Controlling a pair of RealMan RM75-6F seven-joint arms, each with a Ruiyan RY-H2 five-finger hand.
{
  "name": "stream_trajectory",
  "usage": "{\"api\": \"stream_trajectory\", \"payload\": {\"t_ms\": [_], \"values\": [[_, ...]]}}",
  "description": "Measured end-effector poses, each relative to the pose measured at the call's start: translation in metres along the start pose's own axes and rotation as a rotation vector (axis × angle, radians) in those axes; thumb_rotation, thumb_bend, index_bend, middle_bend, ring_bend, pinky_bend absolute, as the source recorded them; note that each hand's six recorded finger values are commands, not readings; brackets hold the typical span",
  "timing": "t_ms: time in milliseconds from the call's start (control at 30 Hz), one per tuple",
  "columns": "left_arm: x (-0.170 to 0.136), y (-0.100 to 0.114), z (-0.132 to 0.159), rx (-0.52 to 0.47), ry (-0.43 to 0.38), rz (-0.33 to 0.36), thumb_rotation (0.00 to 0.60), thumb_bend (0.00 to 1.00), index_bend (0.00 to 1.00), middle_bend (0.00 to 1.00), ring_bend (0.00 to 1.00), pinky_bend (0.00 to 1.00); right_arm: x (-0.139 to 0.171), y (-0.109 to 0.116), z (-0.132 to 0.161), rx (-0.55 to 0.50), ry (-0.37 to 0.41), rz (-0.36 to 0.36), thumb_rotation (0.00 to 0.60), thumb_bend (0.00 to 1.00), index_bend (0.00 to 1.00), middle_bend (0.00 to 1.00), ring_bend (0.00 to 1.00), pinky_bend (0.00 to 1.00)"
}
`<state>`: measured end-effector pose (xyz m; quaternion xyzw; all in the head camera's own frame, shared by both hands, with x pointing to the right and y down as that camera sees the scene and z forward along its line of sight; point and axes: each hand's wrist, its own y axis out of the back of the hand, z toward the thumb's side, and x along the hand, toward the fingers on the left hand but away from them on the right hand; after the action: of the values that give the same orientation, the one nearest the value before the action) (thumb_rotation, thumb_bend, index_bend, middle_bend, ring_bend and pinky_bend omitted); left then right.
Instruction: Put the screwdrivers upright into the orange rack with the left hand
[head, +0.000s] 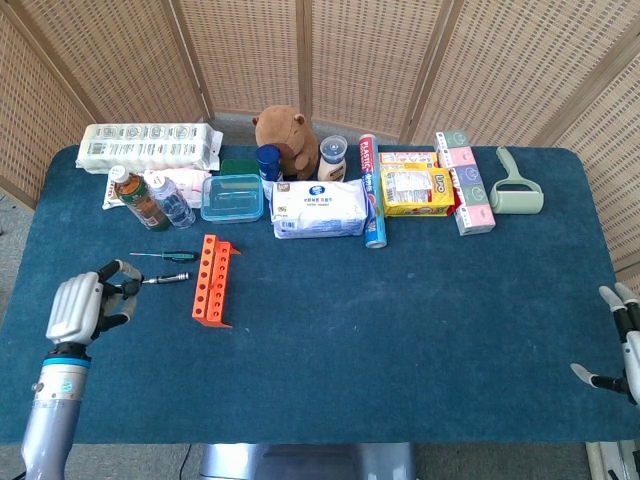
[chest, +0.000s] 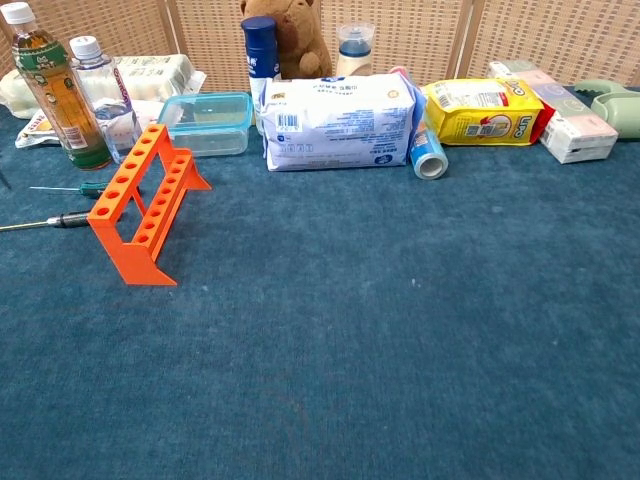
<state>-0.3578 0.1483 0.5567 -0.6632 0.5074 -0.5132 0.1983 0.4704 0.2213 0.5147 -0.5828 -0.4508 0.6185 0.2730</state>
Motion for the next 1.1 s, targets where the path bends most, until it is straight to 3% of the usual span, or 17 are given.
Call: {"api": "stream_trajectory", "payload": {"t_ms": [167, 367, 500, 700, 967, 1100], "values": [[-0.004, 0.011, 0.005, -0.1, -0.05, 0.009, 0.6, 0.39, 0.56, 1.0, 0.96, 1.0, 0.0, -0.003, 0.003, 0.006, 0.006, 0.009, 0.6, 0.0, 0.05, 0.0, 0.0, 0.0], [-0.003, 0.021, 0.016, -0.23, -0.198, -0.058, 0.6, 0.4, 0.55, 1.0, 0.96, 1.0, 0.0, -0.003, 0.005, 0.006, 0.005, 0.006, 0.6, 0.0, 0.05, 0.0, 0.0, 0.0], [-0.005, 0.024, 0.019, -0.34, -0.281, -0.148, 0.6, 0.41, 0.56, 1.0, 0.96, 1.0, 0.0, -0.002, 0.004, 0.004, 0.001, 0.003, 0.6, 0.0, 0.05, 0.0, 0.0, 0.0], [-0.011, 0.028, 0.022, -0.514, -0.343, -0.31, 0.6, 0.43, 0.56, 1.0, 0.96, 1.0, -0.001, -0.002, 0.002, 0.0, -0.003, 0.005, 0.6, 0.0, 0.05, 0.0, 0.0, 0.0], [-0.019, 0.036, 0.019, -0.623, -0.349, -0.509, 0.6, 0.45, 0.56, 1.0, 0.96, 1.0, 0.0, 0.001, 0.001, -0.007, -0.006, -0.003, 0.6, 0.0, 0.05, 0.0, 0.0, 0.0], [-0.019, 0.044, 0.015, -0.613, -0.333, -0.575, 0.6, 0.47, 0.56, 1.0, 0.96, 1.0, 0.0, 0.002, -0.001, -0.009, -0.008, -0.004, 0.6, 0.0, 0.05, 0.0, 0.0, 0.0]]}}
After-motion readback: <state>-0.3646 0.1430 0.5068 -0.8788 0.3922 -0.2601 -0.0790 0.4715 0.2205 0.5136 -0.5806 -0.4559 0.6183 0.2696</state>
